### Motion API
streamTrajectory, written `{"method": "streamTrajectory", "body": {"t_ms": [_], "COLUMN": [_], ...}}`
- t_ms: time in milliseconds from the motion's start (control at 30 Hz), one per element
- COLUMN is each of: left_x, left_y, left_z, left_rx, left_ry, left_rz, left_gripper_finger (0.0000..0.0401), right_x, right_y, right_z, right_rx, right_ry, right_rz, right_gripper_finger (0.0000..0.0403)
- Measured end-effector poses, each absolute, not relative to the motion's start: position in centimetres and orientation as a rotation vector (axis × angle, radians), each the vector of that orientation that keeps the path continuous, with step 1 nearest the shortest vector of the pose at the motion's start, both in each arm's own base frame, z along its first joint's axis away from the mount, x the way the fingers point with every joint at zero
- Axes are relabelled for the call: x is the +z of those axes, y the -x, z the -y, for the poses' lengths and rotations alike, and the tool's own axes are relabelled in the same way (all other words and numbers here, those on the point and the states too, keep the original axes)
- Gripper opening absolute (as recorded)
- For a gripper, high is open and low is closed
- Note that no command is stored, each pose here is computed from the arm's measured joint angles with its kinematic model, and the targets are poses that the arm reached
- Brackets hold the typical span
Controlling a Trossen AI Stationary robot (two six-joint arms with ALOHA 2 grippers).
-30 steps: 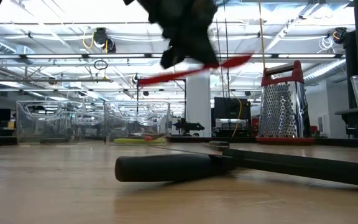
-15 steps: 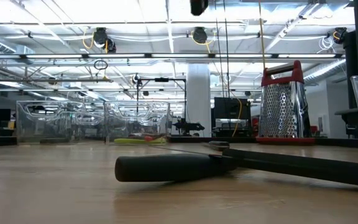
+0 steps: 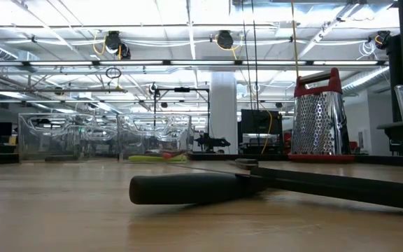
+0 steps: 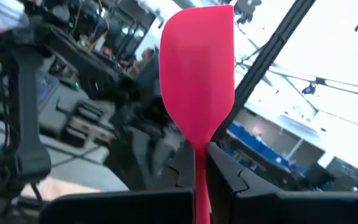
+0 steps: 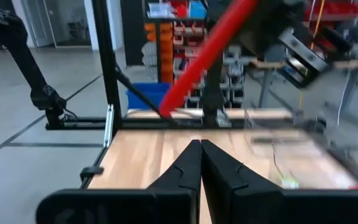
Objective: Pick & Place Kitchen Items
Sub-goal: Put the red spatula into the bottom transparent bin
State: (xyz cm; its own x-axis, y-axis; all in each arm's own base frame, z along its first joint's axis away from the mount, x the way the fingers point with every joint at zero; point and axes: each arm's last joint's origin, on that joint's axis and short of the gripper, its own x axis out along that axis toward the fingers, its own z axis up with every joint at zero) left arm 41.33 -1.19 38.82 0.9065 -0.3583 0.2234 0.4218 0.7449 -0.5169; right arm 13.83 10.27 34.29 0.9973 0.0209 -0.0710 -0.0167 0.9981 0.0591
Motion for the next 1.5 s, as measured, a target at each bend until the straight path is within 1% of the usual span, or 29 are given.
{"method": "streamTrajectory", "body": {"t_ms": [67,167,267,433,533,633,733,900,1200,1367,1500], "left_x": [39.0,39.0,39.0,39.2,39.2,39.2,39.2,39.1,39.0,39.0,39.0], "left_y": [-41.3,-41.3,-41.3,-41.2,-41.2,-41.2,-41.2,-41.2,-41.3,-41.3,-41.3], "left_z": [1.3,1.5,1.8,2.4,2.7,2.8,2.8,2.8,2.8,2.8,2.7], "left_rx": [-0.421,-0.412,-0.412,-0.427,-0.429,-0.427,-0.427,-0.419,-0.413,-0.412,-0.408], "left_ry": [0.589,0.586,0.583,0.574,0.563,0.556,0.547,0.533,0.527,0.518,0.512], "left_rz": [0.133,0.144,0.144,0.157,0.159,0.16,0.161,0.165,0.152,0.153,0.155], "left_gripper_finger": [0.0004,0.0005,0.0004,0.0006,0.0004,0.0005,0.0006,0.0005,0.0006,0.0006,0.0003], "right_x": [34.4,34.6,34.6,34.7,35.0,35.1,34.9,34.4,34.5,34.7,34.7], "right_y": [-14.5,-15.5,-16.5,-17.9,-18.7,-19.6,-20.6,-22.0,-22.6,-22.7,-22.8], "right_z": [-10.7,-11.1,-11.0,-10.2,-9.7,-9.2,-8.9,-8.4,-7.7,-7.3,-7.0], "right_rx": [0.014,0.019,0.027,-0.039,-0.01,0.033,0.084,0.117,0.124,0.134,0.131], "right_ry": [-0.033,-0.015,-0.023,-0.053,-0.115,-0.177,-0.22,-0.255,-0.256,-0.255,-0.254], "right_rz": [-0.041,-0.006,0.021,0.056,0.096,0.129,0.136,0.138,0.173,0.191,0.195], "right_gripper_finger": [0.0012,0.004,0.008,0.0152,0.0186,0.0209,0.0222,0.0226,0.0213,0.0193,0.0159]}}
